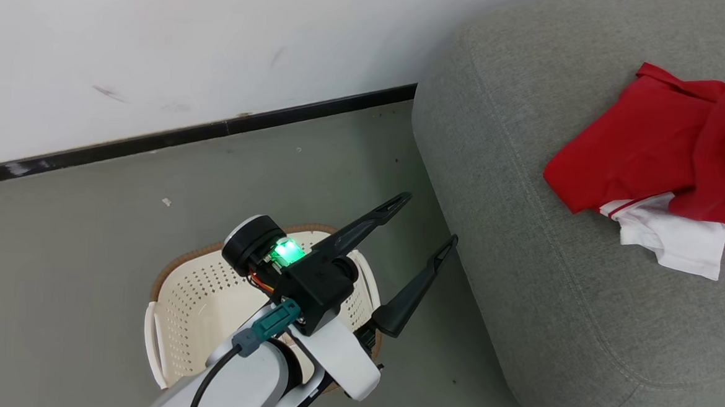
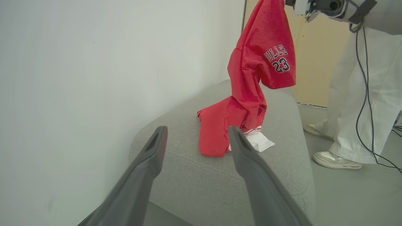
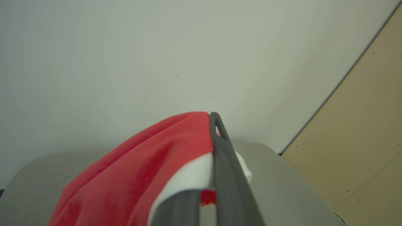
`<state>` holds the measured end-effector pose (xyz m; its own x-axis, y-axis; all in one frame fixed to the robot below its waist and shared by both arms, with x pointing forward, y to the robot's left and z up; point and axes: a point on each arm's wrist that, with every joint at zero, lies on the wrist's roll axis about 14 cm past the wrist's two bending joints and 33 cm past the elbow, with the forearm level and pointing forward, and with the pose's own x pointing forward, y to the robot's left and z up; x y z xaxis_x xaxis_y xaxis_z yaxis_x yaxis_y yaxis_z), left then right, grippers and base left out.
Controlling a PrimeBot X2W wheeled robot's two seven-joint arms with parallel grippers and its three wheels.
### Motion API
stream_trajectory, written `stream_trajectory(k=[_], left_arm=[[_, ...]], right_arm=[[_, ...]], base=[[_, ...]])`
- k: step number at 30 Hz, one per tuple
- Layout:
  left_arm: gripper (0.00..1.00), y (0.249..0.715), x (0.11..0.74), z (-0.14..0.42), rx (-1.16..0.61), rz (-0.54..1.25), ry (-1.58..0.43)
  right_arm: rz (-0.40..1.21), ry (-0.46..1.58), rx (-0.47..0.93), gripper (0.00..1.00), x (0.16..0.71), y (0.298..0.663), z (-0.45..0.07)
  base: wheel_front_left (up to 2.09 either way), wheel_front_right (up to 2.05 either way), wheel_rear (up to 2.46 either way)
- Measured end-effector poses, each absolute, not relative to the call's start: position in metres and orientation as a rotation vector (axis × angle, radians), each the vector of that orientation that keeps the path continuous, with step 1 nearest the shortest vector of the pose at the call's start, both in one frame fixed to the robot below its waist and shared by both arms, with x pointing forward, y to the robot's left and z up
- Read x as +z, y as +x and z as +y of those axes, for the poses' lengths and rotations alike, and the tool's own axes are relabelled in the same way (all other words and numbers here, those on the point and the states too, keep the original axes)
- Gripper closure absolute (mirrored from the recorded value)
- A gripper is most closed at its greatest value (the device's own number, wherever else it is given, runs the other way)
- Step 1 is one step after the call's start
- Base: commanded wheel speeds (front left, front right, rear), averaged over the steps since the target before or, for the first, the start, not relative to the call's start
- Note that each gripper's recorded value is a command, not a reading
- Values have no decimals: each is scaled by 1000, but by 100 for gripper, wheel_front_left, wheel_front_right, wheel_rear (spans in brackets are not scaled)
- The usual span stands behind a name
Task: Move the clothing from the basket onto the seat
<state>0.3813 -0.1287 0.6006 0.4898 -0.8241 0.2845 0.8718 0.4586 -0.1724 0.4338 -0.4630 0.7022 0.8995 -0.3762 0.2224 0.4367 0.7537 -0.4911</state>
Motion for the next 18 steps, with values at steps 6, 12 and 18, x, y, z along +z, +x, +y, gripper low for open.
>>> stream_trajectory(k=[6,12,18], left_arm=[[0,394,590,-123,-1029,-138,-311],[0,405,584,-118,-1016,-129,-307],[0,413,573,-114,-1003,-105,-307]], right_arm=[[38,-550,-401,100,633,458,-456],[231,-432,-345,100,531,461,-434],[281,-367,-309,100,490,469,-413]], base=[[0,0,0],[0,0,0],[0,0,0]])
